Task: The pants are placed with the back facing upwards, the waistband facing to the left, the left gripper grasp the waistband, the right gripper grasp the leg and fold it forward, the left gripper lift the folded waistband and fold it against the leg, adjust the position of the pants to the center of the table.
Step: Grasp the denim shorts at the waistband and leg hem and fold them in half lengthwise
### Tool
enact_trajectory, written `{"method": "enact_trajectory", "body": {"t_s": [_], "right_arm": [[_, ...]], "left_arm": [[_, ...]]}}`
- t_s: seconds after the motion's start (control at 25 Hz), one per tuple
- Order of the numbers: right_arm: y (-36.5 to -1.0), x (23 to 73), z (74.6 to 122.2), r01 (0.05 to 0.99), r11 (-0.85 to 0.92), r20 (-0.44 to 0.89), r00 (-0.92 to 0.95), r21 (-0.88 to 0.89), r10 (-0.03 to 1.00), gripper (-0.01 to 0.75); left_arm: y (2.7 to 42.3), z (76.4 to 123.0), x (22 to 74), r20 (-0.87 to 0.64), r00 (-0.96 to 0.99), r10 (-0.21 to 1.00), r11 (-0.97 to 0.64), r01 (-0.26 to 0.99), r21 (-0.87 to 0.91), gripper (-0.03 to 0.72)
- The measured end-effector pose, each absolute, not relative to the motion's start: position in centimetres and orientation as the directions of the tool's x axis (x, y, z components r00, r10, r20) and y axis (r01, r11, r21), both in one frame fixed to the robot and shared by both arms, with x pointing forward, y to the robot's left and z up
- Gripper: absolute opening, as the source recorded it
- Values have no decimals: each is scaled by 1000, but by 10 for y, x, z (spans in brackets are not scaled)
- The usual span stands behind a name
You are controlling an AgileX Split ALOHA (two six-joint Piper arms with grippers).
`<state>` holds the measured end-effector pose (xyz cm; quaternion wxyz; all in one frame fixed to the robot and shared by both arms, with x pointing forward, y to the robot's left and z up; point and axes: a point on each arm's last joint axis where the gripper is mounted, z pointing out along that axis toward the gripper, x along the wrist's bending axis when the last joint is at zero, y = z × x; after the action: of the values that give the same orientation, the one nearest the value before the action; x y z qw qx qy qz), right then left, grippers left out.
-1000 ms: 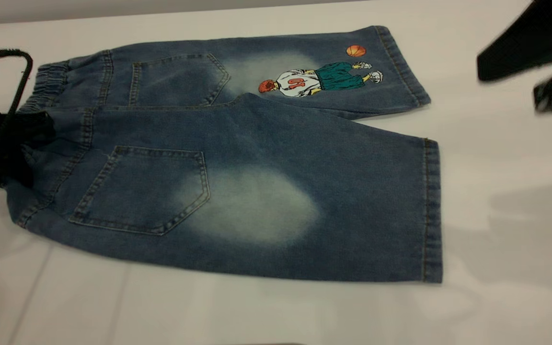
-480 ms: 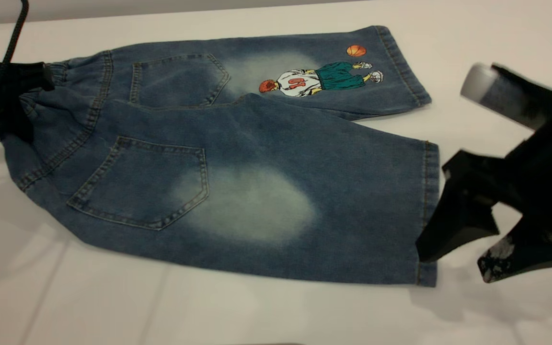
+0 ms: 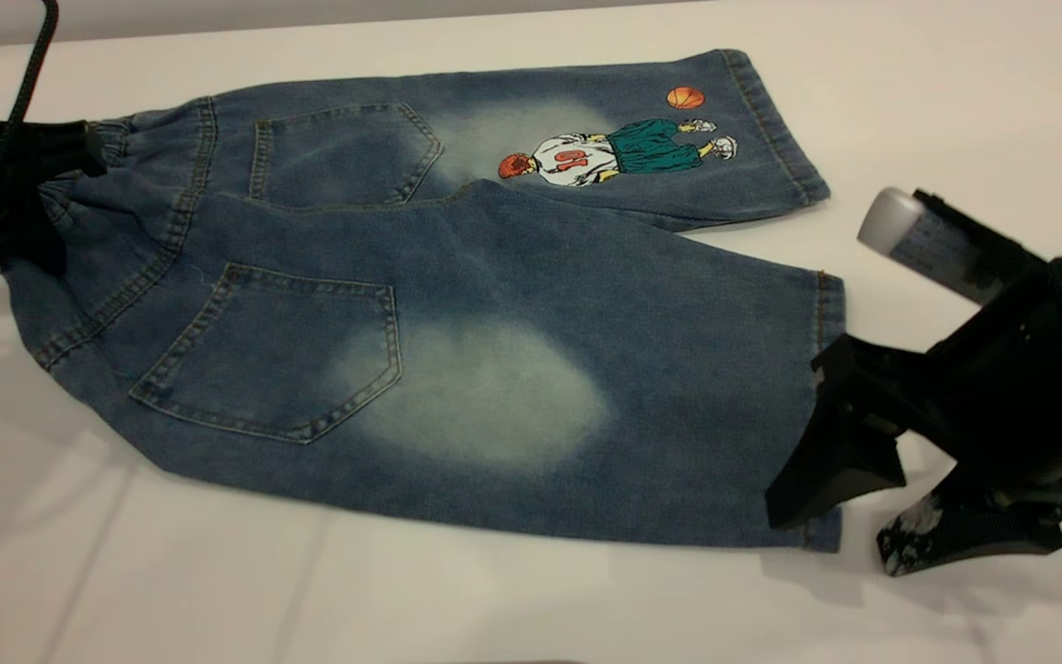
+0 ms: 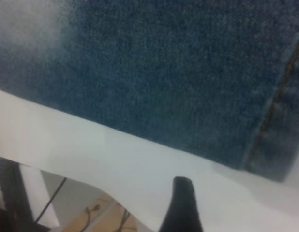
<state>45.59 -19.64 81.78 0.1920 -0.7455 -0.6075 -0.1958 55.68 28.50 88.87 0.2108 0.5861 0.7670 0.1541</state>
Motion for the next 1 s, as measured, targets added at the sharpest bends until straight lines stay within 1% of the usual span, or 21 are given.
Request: {"method": "enact_trajectory", "body": {"t_s": [0.24, 0.48, 0.68, 0.8, 0.88, 1.0], "right_arm": [[-191, 464, 814, 981, -192, 572, 175, -32, 802, 482], [-185, 484, 820, 981, -194, 611, 139, 24, 779, 390], [-178, 483, 825, 984, -178, 669, 127, 9, 732, 291], [-176, 482, 825, 987, -162, 674, 115, 7, 730, 235], [-176, 480, 822, 990, -140, 664, 103, 2, 740, 221], [-180, 478, 812, 992, -123, 622, 103, -11, 776, 231]], "left_arm": [[285, 889, 557, -143, -223, 964, 264, 834, 484, 93], [285, 889, 557, -141, -221, 965, 262, 835, 484, 93], [285, 889, 557, -141, -221, 965, 262, 835, 483, 93], [285, 889, 557, -141, -221, 965, 262, 835, 483, 93], [285, 889, 557, -141, -221, 965, 262, 835, 483, 93], [285, 889, 557, -141, -221, 965, 262, 835, 483, 93]]}}
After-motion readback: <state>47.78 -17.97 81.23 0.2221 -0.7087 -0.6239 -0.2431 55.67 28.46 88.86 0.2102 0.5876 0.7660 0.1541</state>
